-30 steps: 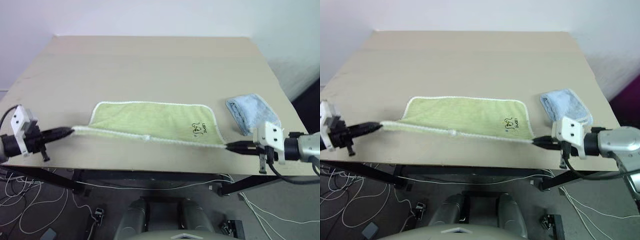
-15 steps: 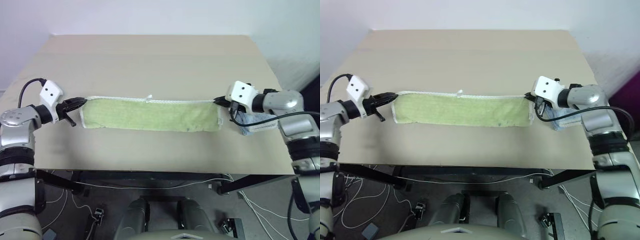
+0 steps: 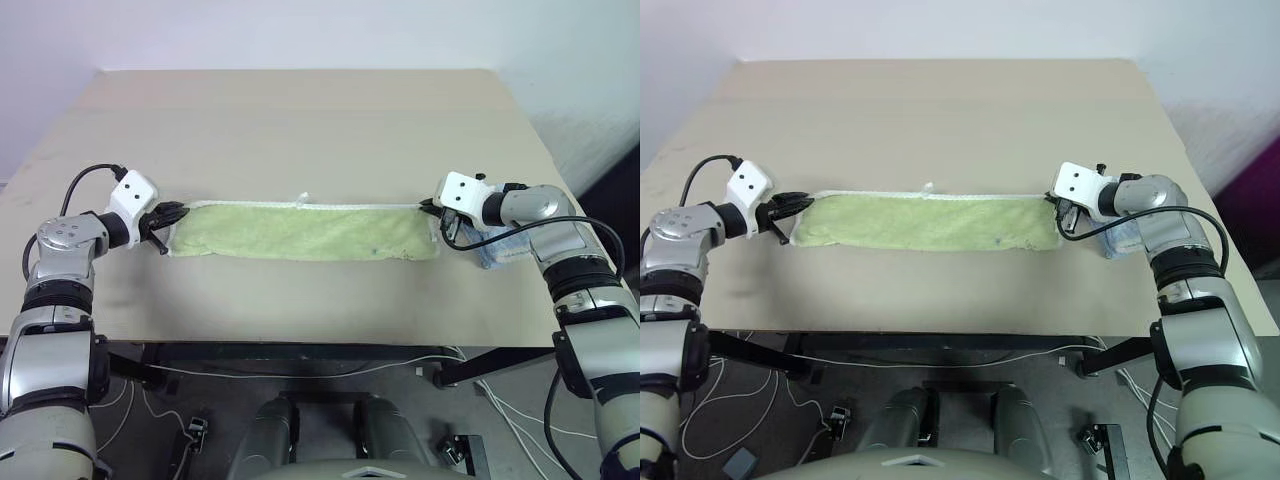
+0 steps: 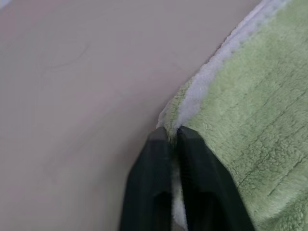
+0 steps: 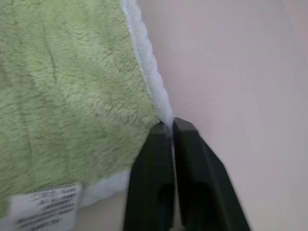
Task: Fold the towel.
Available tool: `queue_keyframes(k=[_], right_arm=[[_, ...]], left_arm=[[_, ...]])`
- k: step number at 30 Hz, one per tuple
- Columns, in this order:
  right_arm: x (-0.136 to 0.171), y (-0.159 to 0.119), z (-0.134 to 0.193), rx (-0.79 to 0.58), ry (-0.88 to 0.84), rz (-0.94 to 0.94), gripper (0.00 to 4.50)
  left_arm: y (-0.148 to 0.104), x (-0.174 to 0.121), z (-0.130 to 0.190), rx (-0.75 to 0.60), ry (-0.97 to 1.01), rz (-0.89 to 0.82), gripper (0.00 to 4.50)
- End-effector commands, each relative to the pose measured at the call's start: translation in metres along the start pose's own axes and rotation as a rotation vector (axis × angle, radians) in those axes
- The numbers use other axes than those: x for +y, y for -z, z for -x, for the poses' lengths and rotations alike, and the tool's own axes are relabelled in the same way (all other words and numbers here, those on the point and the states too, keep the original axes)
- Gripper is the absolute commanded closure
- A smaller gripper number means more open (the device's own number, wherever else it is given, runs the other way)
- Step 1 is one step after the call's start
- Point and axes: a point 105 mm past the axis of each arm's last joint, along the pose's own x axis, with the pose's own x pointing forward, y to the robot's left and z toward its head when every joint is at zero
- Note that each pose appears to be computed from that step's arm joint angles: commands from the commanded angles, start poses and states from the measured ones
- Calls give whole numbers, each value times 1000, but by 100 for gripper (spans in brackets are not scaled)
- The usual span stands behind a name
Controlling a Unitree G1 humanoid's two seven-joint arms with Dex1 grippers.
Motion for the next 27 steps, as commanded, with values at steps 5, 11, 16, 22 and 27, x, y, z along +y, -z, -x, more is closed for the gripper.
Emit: queue_keyframes(k=[5,11,16,22,27], right_arm=[[-20,-13,11,-58,85,33,182],[-56,-30,54,-153,321,17,47],[-30,-38,90,-310,346,-355,21],[43,-41,92,-348,168,-951,1],[77,-32,78,-322,156,-1402,1]], left_arm=[[-9,8,5,-38,-15,12,142],[-20,26,24,-134,-118,30,3],[-37,32,45,-253,-157,11,0],[-49,-10,46,-284,36,-85,0],[-52,-41,34,-274,180,-129,0]])
